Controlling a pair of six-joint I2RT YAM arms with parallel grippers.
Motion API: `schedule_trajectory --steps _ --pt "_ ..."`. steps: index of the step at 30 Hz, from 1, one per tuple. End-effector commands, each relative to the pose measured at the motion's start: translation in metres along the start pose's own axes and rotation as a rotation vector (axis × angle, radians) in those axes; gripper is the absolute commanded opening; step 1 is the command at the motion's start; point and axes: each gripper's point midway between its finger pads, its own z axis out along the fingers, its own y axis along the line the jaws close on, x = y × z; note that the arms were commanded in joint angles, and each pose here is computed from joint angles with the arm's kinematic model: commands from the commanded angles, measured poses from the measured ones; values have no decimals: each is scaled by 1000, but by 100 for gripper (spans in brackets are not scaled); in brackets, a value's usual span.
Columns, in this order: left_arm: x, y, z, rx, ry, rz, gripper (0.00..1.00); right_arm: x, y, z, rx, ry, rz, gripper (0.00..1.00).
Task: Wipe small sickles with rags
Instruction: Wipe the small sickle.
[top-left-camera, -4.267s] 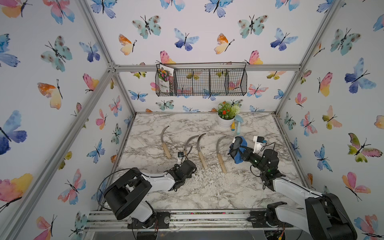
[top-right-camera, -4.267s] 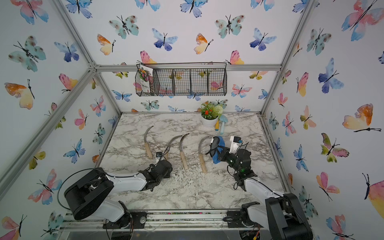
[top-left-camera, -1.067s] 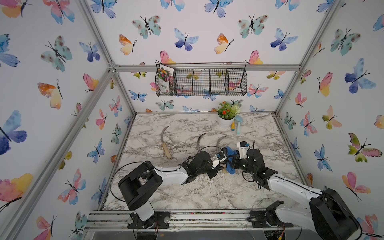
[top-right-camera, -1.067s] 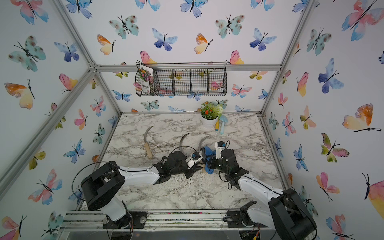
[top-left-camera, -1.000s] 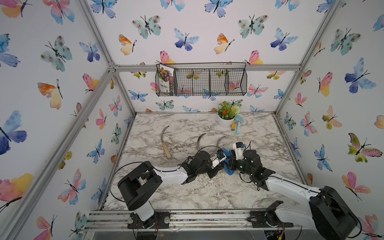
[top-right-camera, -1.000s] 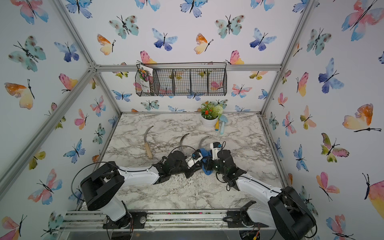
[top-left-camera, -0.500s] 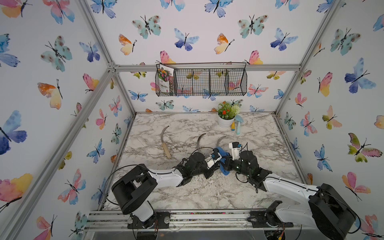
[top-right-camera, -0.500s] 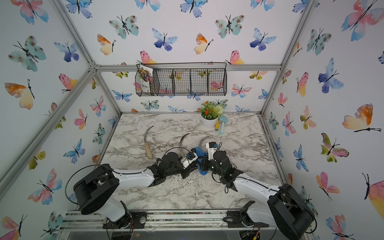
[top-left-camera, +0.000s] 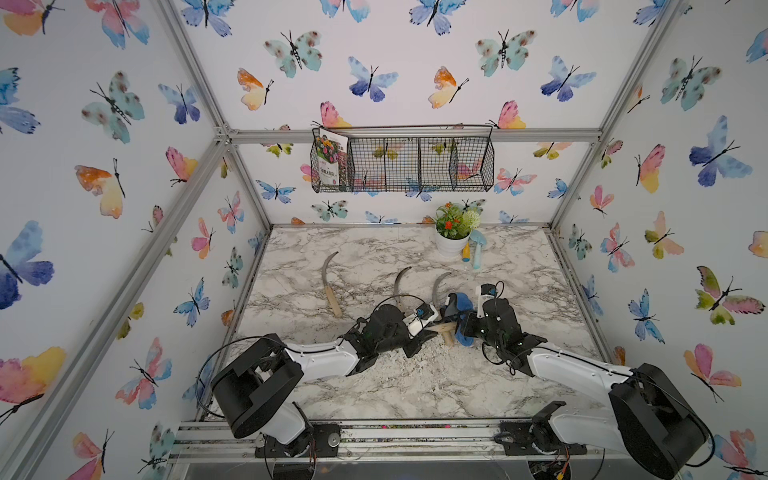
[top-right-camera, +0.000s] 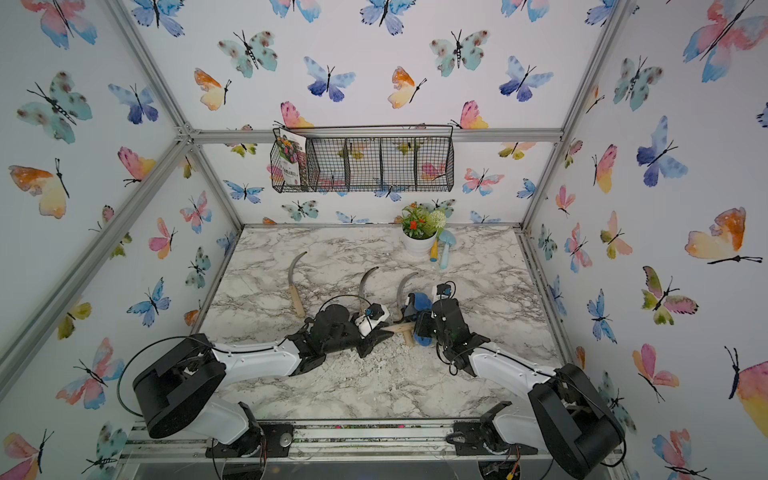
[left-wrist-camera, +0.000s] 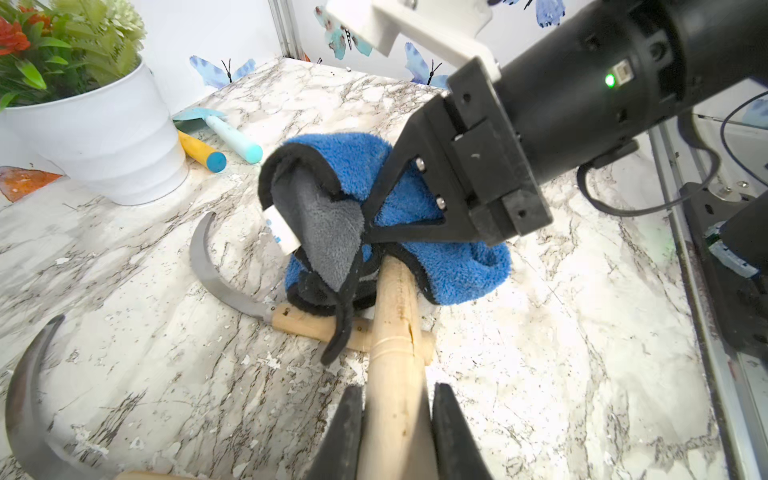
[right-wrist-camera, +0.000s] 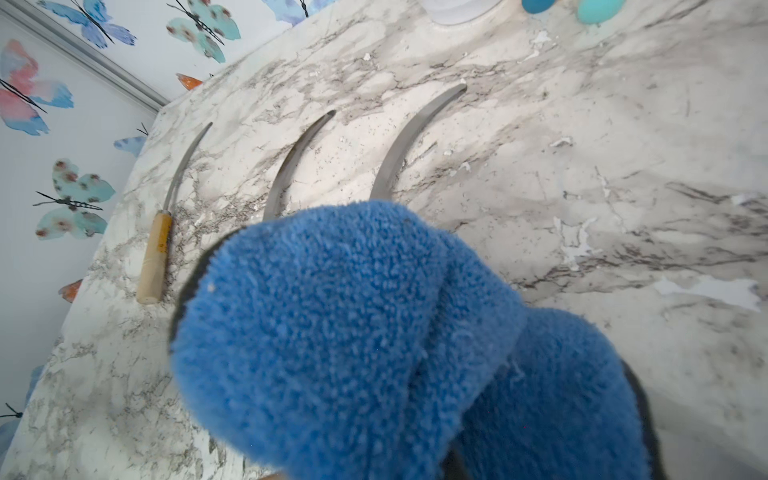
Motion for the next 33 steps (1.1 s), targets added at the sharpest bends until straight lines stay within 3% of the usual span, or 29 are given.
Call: schedule_trajectory --steps 1,10,16,20,23,30,33 --pt "-36 3 -6 -4 -115 44 0 -2 15 1 -47 43 -40 2" --pt "-33 5 -2 -10 -104 45 0 14 99 -14 -331 79 -113 2" --pt "-33 6 -1 -15 -101 47 0 28 127 -29 -470 106 -129 2" --pt "-32 6 -1 -17 -99 46 0 31 114 -22 -411 89 -120 2" --pt "-31 6 -1 -18 -98 46 0 29 83 -11 -286 67 -111 2" --pt "-33 6 -2 -16 -103 47 0 21 11 3 -145 76 -31 2" --pt "-34 5 -3 -15 -106 48 0 19 5 8 -107 84 -38 2"
